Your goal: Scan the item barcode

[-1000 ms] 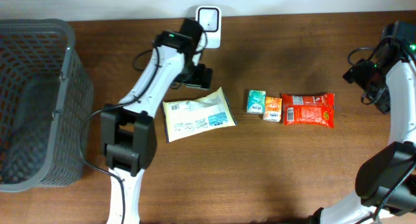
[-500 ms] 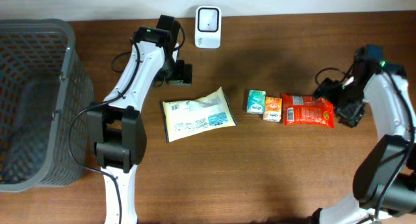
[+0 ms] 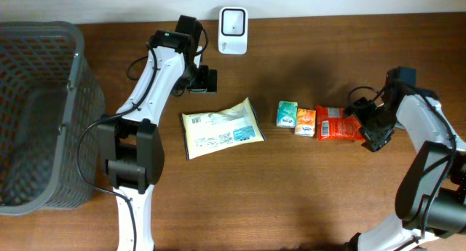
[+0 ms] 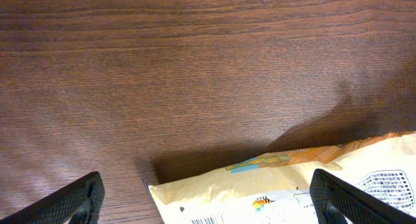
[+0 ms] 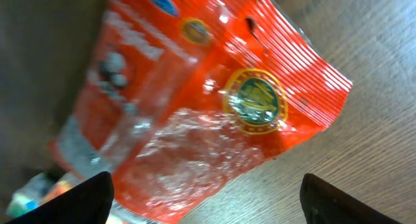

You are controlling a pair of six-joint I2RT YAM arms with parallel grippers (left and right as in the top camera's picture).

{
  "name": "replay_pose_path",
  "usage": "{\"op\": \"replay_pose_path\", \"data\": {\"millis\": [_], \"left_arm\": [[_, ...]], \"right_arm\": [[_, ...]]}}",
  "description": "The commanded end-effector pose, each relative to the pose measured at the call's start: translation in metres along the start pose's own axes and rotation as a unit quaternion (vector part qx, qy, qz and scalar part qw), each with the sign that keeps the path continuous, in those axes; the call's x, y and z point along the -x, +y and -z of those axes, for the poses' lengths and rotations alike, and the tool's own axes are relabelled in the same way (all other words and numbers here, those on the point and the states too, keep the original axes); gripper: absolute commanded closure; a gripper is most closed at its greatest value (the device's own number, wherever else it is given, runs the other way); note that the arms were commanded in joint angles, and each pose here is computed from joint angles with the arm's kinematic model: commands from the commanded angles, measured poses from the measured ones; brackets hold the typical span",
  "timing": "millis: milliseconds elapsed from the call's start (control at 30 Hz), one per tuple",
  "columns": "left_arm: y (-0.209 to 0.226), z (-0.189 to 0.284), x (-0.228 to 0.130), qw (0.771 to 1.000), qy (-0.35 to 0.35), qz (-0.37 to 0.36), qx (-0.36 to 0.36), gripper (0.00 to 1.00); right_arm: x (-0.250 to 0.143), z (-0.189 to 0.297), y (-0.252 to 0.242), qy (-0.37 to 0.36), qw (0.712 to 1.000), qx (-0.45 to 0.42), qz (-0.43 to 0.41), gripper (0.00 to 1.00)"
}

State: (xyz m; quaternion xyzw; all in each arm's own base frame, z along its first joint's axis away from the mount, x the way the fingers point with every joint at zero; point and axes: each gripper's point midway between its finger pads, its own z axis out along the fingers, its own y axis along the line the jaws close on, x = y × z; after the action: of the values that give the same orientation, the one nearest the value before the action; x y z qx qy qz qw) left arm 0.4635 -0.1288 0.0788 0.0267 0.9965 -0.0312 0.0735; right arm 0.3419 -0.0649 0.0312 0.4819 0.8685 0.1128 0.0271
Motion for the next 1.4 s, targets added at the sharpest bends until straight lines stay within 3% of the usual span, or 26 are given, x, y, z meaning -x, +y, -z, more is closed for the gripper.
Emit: {"op": "replay_pose_path", "data": {"millis": [0, 100, 167, 200, 300, 333, 433, 567, 700, 933, 1100, 1233, 1367], "left_arm": [[-0.001, -0.005, -0.001, 1.0, 0.006, 0.008, -0.004, 0.01], [-0.001, -0.005, -0.001, 1.0, 0.006, 0.008, -0.004, 0.01], [-0.001, -0.004, -0.001, 1.0, 0.006, 0.007, -0.004, 0.01], [-0.001, -0.004, -0.001, 1.0, 0.006, 0.008, -0.004, 0.01], [-0.001, -0.005, -0.001, 1.0, 0.006, 0.007, -0.004, 0.01], [-0.001, -0.005, -0.001, 1.0, 0.006, 0.008, -0.004, 0.01], [-0.001, -0.005, -0.001, 1.0, 0.006, 0.007, -0.004, 0.01], [-0.001, -0.005, -0.001, 1.0, 0.006, 0.007, -0.004, 0.01], [-0.001, -0.005, -0.001, 1.0, 0.006, 0.008, -0.004, 0.01], [-0.001, -0.004, -0.001, 1.0, 0.006, 0.007, -0.004, 0.01], [-0.001, -0.005, -0.001, 1.0, 0.006, 0.007, -0.004, 0.01], [-0.001, -0.005, -0.001, 1.0, 0.006, 0.007, -0.004, 0.01], [-0.001, -0.004, -0.001, 1.0, 0.006, 0.008, -0.004, 0.01]], "right_arm": [[-0.011, -0.03, -0.013, 0.008, 0.999, 0.007, -0.035, 0.14], [-0.007, -0.052, -0.014, -0.023, 0.999, 0.041, -0.023, 0.22], [-0.009, -0.057, -0.017, -0.023, 0.999, 0.043, -0.022, 0.56], [-0.01, -0.057, -0.016, -0.021, 0.999, 0.046, -0.021, 0.63], [-0.014, -0.051, 0.017, -0.006, 0.989, 0.129, 0.066, 0.96], [-0.017, -0.047, 0.029, 0.002, 0.983, 0.161, 0.087, 0.96], [-0.012, -0.037, 0.03, -0.004, 0.985, 0.148, 0.084, 0.96], [0.024, 0.042, -0.006, -0.108, 0.992, -0.023, 0.065, 0.96], [0.033, 0.107, -0.031, -0.186, 0.962, -0.176, 0.09, 0.96], [0.003, 0.103, -0.052, -0.167, 0.937, -0.291, 0.102, 0.96], [0.016, 0.049, -0.061, -0.127, 0.916, -0.36, 0.124, 0.96], [-0.001, 0.016, -0.04, -0.12, 0.904, -0.369, 0.177, 0.93], [-0.023, 0.026, -0.002, -0.132, 0.895, -0.358, 0.231, 0.85]]}}
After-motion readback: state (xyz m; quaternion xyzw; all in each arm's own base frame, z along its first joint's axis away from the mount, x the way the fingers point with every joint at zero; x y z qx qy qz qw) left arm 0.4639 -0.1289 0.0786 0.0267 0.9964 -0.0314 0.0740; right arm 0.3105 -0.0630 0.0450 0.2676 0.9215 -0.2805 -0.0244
